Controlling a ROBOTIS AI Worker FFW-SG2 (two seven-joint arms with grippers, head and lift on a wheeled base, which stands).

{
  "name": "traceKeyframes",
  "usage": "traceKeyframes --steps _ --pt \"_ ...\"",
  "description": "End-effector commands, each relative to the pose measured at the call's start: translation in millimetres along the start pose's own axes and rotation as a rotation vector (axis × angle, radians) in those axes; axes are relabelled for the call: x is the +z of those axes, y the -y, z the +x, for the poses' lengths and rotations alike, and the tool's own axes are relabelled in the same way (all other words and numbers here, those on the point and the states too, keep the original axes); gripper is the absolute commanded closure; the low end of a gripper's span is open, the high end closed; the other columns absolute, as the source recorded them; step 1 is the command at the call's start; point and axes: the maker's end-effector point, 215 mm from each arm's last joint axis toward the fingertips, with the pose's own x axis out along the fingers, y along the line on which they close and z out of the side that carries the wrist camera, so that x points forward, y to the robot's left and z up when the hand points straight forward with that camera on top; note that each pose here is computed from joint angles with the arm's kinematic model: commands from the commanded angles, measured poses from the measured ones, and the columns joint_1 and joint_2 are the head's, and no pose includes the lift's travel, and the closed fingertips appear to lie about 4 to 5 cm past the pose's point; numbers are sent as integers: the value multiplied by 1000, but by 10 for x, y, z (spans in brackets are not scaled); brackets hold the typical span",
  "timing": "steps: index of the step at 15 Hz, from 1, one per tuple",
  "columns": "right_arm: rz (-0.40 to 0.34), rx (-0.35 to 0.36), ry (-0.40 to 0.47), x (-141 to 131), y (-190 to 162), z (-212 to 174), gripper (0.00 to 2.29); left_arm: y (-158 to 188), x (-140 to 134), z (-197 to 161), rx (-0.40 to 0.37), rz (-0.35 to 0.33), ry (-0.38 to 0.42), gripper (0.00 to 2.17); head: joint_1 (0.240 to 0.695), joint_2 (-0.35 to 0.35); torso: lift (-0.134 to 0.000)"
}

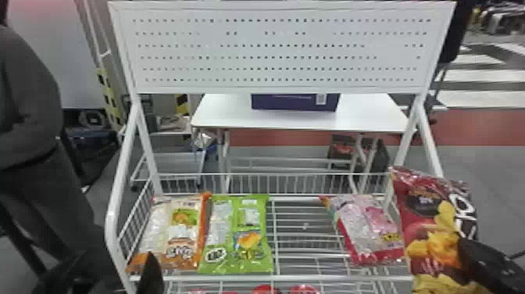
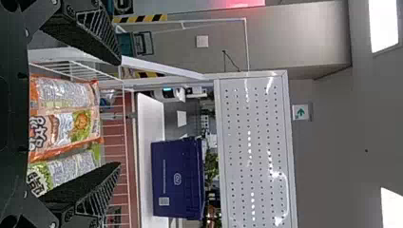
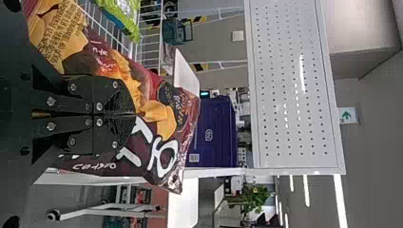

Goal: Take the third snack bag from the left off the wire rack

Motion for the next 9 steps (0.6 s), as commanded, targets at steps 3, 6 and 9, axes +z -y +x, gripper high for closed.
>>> traceKeyframes --steps 3,6,9 --pt "-4 1 -1 1 -11 -14 2223 -13 28 -10 2 1 3 137 499 0 0" --pt "-5 3 5 21 -21 -20 2223 -30 26 -21 4 4 1 137 499 0 0" --pt "-6 7 5 22 -40 -28 2223 -30 21 -25 4 4 -1 137 499 0 0"
